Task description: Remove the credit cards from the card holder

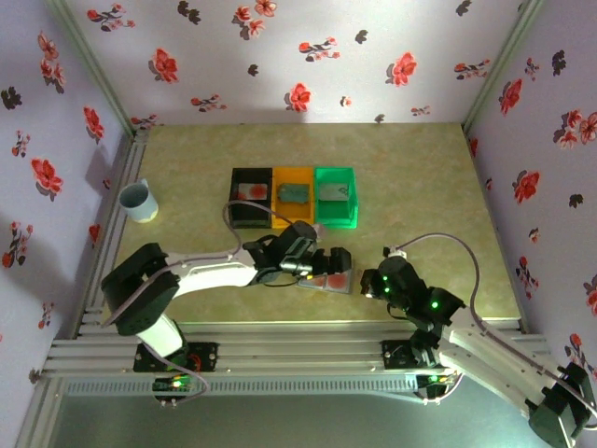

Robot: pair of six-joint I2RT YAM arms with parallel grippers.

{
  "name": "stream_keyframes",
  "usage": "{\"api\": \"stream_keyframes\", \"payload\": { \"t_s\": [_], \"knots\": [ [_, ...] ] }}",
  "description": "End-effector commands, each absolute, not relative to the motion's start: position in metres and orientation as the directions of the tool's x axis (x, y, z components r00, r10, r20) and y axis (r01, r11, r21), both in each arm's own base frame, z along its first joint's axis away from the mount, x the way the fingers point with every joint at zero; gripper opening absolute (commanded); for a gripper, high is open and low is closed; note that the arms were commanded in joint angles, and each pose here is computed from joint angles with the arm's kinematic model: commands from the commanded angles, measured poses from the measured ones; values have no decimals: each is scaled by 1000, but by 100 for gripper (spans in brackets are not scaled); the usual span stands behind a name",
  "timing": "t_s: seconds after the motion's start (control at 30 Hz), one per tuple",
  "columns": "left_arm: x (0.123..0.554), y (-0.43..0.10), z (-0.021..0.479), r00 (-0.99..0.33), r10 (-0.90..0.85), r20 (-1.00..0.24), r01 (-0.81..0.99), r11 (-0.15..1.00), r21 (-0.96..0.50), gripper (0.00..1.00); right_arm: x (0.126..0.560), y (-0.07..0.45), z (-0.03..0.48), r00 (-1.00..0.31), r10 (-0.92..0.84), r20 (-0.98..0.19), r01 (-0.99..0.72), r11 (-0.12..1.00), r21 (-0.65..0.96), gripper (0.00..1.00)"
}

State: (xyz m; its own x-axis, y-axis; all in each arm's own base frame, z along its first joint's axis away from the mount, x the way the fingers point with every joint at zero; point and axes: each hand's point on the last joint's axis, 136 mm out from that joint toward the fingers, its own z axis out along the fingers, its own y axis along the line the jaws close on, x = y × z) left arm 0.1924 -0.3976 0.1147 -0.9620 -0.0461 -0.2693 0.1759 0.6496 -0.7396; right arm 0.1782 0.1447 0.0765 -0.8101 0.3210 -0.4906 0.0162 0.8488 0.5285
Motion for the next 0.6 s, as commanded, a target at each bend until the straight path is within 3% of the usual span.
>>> {"api": "stream_keyframes", "payload": {
  "t_s": [0.0,0.17,0.3,0.47,0.57],
  "knots": [
    [216,-356,115,-939,-153,-308,101,734,-672,100,178,146,83,-808,307,-503,-10,846,533,0],
    [223,-328,136,-893,-176,-414,147,756,-638,100,178,161,94,-809,320,-494,-59,791,609,0],
    [224,-303,139,-869,-183,-460,140,801,-582,100,180,172,99,-817,328,-475,-74,757,649,16],
    [216,-271,119,-916,-121,-384,68,894,-443,100,181,184,102,-831,331,-448,-81,723,686,34],
    [212,-260,108,-926,-89,-366,60,925,-376,100,182,190,105,-836,335,-434,-85,702,707,40]
  ]
}}
